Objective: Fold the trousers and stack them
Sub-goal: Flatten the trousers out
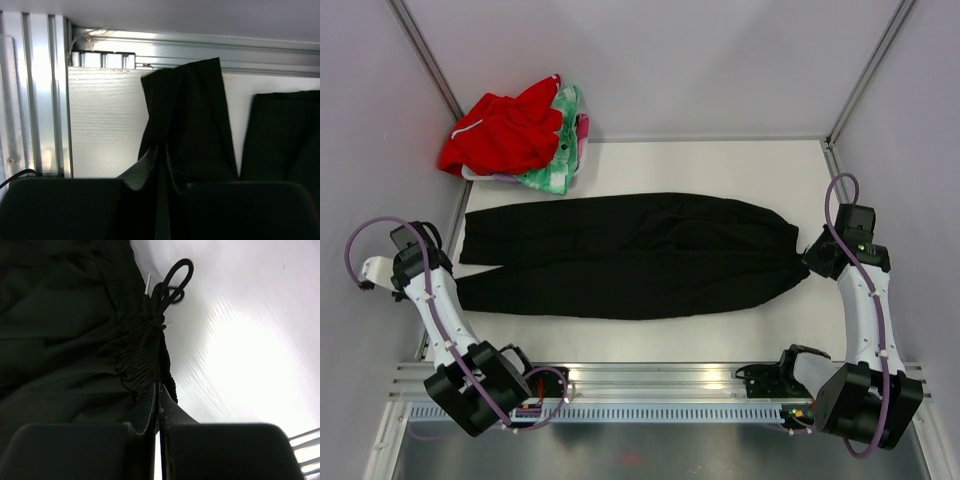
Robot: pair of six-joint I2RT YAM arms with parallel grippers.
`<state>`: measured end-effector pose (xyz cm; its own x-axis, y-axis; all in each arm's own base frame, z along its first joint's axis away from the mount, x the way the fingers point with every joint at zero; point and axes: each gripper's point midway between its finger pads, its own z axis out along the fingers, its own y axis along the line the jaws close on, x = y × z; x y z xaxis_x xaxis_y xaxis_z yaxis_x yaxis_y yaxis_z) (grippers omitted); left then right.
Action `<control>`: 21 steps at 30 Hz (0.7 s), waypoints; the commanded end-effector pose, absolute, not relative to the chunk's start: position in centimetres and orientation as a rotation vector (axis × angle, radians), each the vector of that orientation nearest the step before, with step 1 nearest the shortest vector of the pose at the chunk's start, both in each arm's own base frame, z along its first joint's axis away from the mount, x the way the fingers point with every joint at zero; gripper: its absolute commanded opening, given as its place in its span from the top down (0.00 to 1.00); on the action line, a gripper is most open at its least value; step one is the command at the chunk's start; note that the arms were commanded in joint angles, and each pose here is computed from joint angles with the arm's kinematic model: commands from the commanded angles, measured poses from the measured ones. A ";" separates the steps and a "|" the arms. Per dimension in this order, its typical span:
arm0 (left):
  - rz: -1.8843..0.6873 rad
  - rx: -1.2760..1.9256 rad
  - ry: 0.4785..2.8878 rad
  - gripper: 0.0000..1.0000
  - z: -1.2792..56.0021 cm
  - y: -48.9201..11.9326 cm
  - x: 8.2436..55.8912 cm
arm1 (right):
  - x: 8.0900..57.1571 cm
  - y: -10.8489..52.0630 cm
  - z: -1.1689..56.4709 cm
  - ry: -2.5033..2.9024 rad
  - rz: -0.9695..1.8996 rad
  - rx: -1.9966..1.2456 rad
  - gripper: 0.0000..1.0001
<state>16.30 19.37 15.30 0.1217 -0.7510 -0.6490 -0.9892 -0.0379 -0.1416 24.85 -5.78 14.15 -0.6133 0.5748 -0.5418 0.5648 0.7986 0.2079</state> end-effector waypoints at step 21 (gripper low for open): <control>0.002 -1.002 2.062 0.00 18.5 7.9 29.0 | 24.7 -3.8 13.9 2.443 0.166 0.842 0.23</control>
